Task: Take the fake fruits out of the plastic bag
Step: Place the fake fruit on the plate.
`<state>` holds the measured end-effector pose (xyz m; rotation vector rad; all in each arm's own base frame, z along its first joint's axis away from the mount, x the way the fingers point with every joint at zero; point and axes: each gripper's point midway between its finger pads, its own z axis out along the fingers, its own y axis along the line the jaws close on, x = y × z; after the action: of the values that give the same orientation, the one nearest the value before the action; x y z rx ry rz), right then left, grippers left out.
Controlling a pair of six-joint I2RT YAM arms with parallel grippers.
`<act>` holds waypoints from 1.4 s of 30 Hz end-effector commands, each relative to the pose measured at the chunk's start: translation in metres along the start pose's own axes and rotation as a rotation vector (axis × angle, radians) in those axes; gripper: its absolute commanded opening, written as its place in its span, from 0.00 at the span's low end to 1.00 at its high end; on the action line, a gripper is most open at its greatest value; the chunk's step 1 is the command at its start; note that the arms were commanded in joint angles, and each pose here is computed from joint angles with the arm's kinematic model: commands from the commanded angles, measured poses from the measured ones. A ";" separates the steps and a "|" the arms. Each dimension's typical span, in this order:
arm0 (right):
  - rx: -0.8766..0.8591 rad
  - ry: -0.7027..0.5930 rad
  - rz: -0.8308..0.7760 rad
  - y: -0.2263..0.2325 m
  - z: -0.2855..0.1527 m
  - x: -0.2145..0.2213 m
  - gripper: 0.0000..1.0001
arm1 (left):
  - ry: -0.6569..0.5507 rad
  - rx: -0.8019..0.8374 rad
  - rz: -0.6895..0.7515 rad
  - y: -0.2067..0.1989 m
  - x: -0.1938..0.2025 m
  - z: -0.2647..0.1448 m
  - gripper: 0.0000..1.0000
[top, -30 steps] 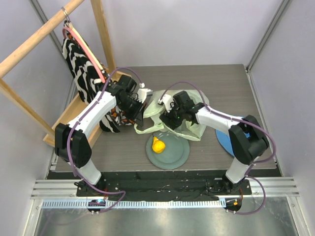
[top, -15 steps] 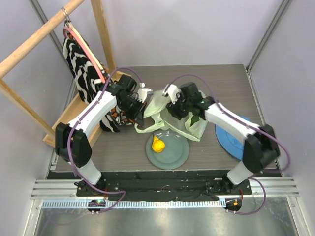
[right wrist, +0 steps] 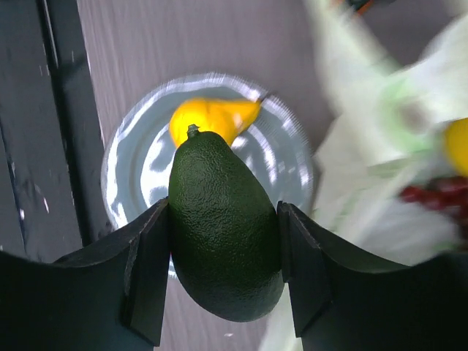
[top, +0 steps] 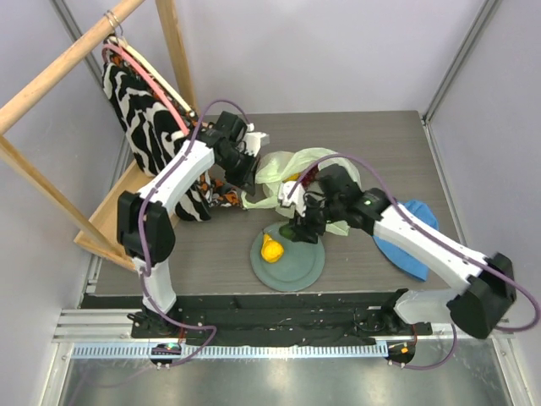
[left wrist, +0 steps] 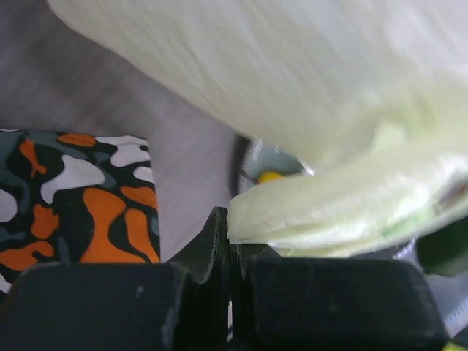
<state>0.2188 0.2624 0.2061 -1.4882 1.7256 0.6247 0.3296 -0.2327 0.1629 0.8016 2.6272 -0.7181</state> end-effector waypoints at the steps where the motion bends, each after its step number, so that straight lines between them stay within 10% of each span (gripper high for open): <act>1: -0.137 0.084 -0.053 0.018 0.031 0.031 0.27 | -0.079 -0.131 -0.035 0.032 -0.045 0.013 0.00; 17: 0.135 0.141 0.171 -0.024 0.095 0.070 0.36 | -0.155 -0.102 0.084 0.000 -0.049 -0.027 0.00; 22: 0.102 0.115 0.183 -0.014 0.091 0.067 0.73 | -0.132 -0.065 0.084 -0.007 -0.036 -0.025 0.00; 23: 0.093 0.112 0.181 -0.013 0.086 0.060 0.99 | -0.129 -0.058 0.083 -0.008 -0.034 -0.025 0.00; 33: 0.282 -0.118 0.080 -0.042 -0.024 -0.050 0.98 | -0.062 -0.004 0.067 -0.011 -0.012 -0.011 0.00; 37: 0.655 -0.086 0.096 -0.096 -0.047 -0.027 1.00 | -0.051 -0.001 0.077 -0.012 -0.004 -0.013 0.00; 42: 0.694 0.097 0.160 -0.135 -0.014 0.021 0.85 | -0.015 0.002 0.080 -0.013 0.019 -0.015 0.00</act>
<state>0.3074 0.2313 0.2661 -0.9403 1.7211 0.1637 0.3207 -0.2287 0.1510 0.8427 2.6349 -0.6739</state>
